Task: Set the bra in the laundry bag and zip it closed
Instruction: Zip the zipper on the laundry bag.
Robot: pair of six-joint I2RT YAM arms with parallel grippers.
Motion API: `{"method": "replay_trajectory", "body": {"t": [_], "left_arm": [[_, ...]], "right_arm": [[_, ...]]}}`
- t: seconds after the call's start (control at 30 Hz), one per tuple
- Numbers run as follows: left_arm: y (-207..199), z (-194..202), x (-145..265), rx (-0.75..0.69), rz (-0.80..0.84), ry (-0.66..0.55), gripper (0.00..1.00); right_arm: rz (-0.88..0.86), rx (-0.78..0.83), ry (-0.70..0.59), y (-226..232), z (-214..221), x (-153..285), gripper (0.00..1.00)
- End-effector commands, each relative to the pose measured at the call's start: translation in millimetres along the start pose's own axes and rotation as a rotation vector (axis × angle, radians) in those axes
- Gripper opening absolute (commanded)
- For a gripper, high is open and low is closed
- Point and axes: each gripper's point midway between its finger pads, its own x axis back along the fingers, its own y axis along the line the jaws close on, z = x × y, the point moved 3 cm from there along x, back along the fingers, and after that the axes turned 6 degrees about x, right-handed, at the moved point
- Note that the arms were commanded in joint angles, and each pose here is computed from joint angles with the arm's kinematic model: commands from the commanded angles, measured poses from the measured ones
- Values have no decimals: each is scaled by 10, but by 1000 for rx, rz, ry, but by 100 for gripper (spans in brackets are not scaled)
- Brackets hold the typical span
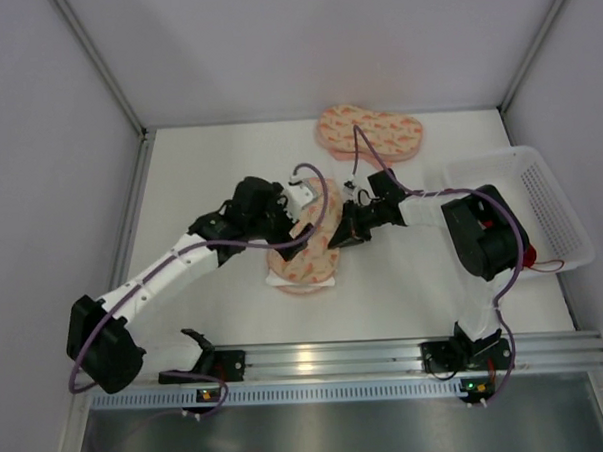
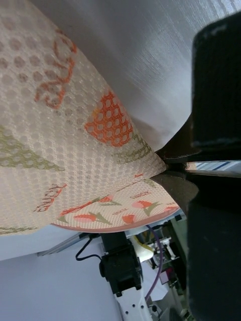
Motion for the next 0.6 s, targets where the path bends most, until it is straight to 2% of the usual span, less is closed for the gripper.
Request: {"method": "replay_trajectory", "body": {"t": [0.0,0.1,0.2,0.57], "left_arm": [[-151,403,-222,-240,-116,142,98],[-381,432,-349,-383,-143,132,97],[-548,456,-439,-445,-141,109,96],[-942,466,-519,-536,-52,61,95]], "right_arm": [[-18,5,-11,131,-89,2,0],[-22,-6,-7,126,-57,-5,0],[-26,-12,-4,133,-43,0,0],[-20,-33,8,85,-17,-20,0]]}}
